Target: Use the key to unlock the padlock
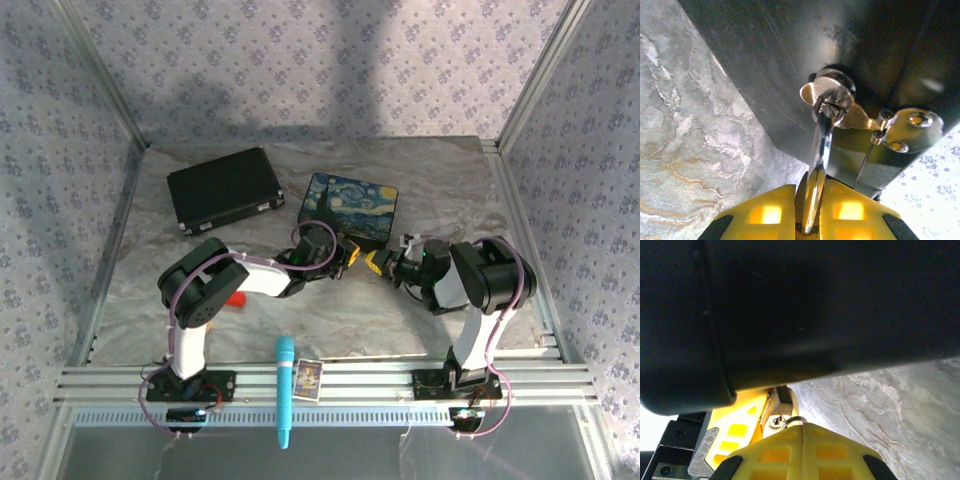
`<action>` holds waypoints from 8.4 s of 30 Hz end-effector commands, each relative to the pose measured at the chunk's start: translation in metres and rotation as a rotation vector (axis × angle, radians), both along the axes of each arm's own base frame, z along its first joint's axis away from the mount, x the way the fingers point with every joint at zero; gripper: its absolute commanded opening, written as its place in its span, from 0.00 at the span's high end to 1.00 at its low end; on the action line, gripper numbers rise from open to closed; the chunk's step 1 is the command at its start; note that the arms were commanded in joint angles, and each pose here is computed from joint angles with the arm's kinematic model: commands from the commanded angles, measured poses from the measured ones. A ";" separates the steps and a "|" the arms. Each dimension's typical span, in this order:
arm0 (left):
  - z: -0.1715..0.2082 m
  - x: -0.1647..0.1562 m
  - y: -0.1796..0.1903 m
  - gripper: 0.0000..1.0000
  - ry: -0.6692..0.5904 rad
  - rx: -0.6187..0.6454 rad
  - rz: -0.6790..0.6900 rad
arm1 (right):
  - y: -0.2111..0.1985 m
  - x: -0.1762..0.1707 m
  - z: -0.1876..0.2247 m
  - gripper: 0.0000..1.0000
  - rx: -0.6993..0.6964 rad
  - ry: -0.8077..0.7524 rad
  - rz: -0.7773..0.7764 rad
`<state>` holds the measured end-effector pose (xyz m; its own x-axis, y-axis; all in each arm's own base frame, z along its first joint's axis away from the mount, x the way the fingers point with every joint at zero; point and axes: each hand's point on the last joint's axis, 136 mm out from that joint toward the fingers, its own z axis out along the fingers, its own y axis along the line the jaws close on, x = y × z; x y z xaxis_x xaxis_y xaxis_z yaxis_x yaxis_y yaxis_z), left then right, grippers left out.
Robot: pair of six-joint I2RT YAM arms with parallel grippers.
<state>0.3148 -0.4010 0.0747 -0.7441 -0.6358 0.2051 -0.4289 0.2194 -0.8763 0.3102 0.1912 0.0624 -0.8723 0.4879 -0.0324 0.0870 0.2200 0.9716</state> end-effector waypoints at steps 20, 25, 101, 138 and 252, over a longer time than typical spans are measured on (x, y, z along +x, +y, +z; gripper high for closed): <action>0.005 -0.010 0.005 1.00 -0.049 0.048 -0.072 | -0.002 -0.009 0.005 0.72 -0.027 -0.014 -0.005; 0.007 -0.011 0.001 1.00 -0.046 0.028 -0.083 | 0.003 -0.005 0.011 0.73 -0.016 -0.028 -0.008; 0.005 -0.034 0.017 1.00 0.017 0.106 -0.174 | 0.024 -0.035 0.020 0.69 -1.249 -0.840 0.408; -0.003 -0.048 0.023 1.00 0.018 0.125 -0.228 | 0.002 -0.017 0.013 0.75 -1.003 -0.663 0.317; 0.097 -0.043 0.172 0.00 -0.459 1.157 -0.288 | 0.014 -0.051 0.064 0.05 -1.007 -0.386 0.012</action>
